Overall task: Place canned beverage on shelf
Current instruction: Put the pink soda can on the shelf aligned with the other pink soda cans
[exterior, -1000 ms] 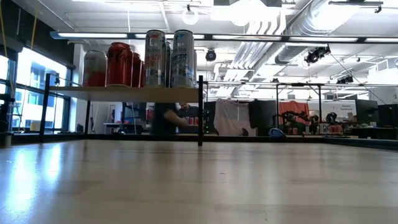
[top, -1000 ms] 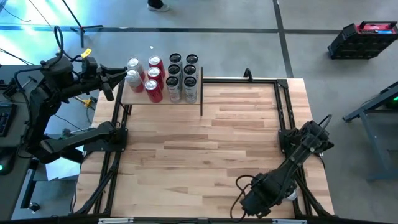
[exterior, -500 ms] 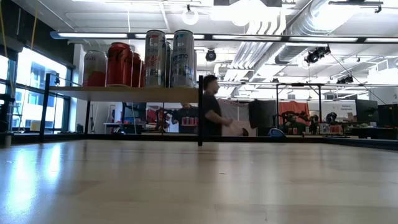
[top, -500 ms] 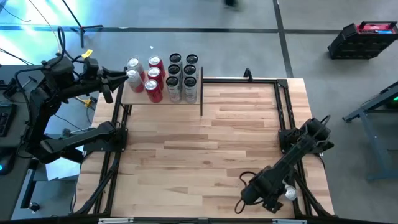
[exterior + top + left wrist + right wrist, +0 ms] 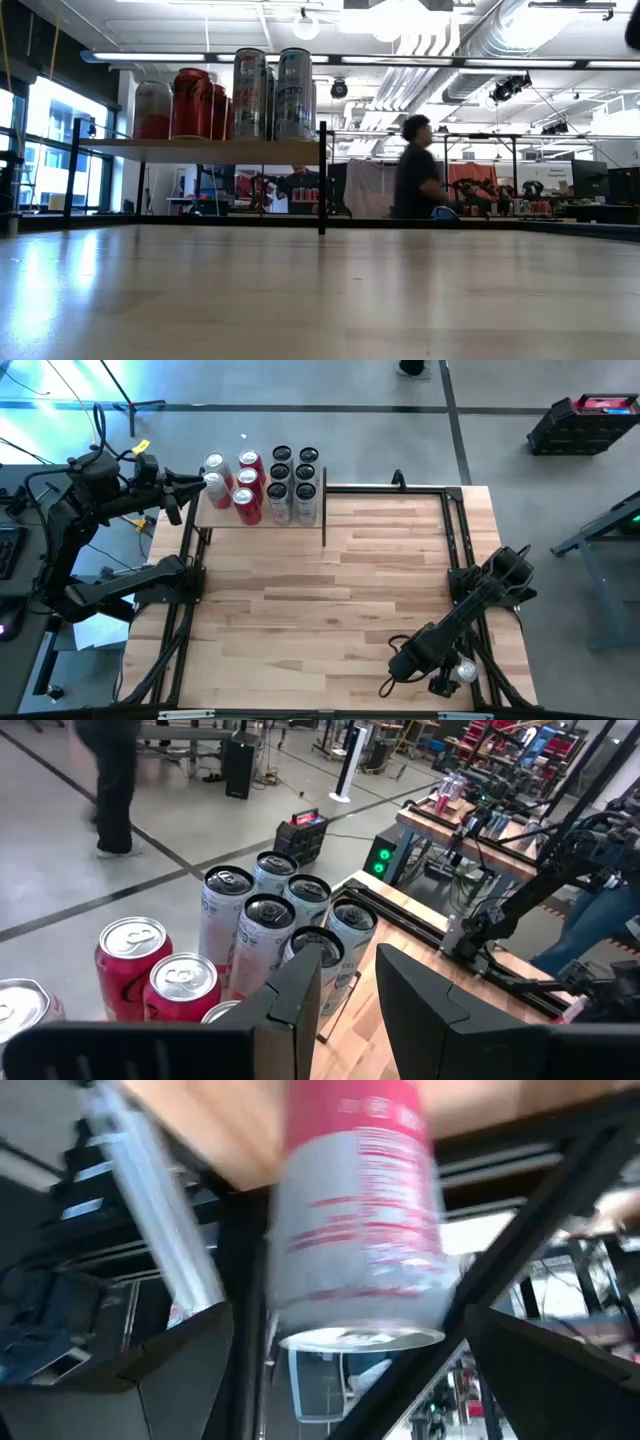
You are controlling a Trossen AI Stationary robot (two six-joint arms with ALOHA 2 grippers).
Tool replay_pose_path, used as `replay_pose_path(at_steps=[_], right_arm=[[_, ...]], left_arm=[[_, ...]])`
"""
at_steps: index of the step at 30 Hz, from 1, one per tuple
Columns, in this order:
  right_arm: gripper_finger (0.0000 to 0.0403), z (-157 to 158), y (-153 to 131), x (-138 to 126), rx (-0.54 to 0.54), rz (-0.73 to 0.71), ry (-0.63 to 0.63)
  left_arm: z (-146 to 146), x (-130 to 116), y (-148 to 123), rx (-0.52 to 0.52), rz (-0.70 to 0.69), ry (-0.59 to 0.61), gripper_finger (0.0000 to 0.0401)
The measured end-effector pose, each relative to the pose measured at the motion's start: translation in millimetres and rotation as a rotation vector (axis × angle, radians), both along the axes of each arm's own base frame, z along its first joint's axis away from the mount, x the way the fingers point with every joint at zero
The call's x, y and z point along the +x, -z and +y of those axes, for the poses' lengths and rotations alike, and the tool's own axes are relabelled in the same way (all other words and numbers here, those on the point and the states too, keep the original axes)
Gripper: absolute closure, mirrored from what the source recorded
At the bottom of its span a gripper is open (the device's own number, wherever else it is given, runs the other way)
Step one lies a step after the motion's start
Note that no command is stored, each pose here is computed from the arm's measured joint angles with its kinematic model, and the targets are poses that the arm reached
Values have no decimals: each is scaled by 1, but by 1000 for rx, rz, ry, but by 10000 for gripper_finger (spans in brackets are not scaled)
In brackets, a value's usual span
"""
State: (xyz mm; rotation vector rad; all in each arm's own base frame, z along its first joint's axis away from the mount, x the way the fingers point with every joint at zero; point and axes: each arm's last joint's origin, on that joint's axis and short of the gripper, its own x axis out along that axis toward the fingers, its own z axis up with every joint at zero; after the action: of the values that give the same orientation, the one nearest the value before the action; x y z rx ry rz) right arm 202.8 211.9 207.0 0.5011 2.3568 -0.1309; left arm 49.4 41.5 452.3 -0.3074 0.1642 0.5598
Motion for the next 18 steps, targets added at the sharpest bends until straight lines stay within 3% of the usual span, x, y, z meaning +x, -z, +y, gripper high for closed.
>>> replay_pose_path(at_steps=[18], right_arm=[[22, -6, 28, -10, 11, 37, 10]], left_arm=[[-1, -1, 4, -40, 27, -4, 311]])
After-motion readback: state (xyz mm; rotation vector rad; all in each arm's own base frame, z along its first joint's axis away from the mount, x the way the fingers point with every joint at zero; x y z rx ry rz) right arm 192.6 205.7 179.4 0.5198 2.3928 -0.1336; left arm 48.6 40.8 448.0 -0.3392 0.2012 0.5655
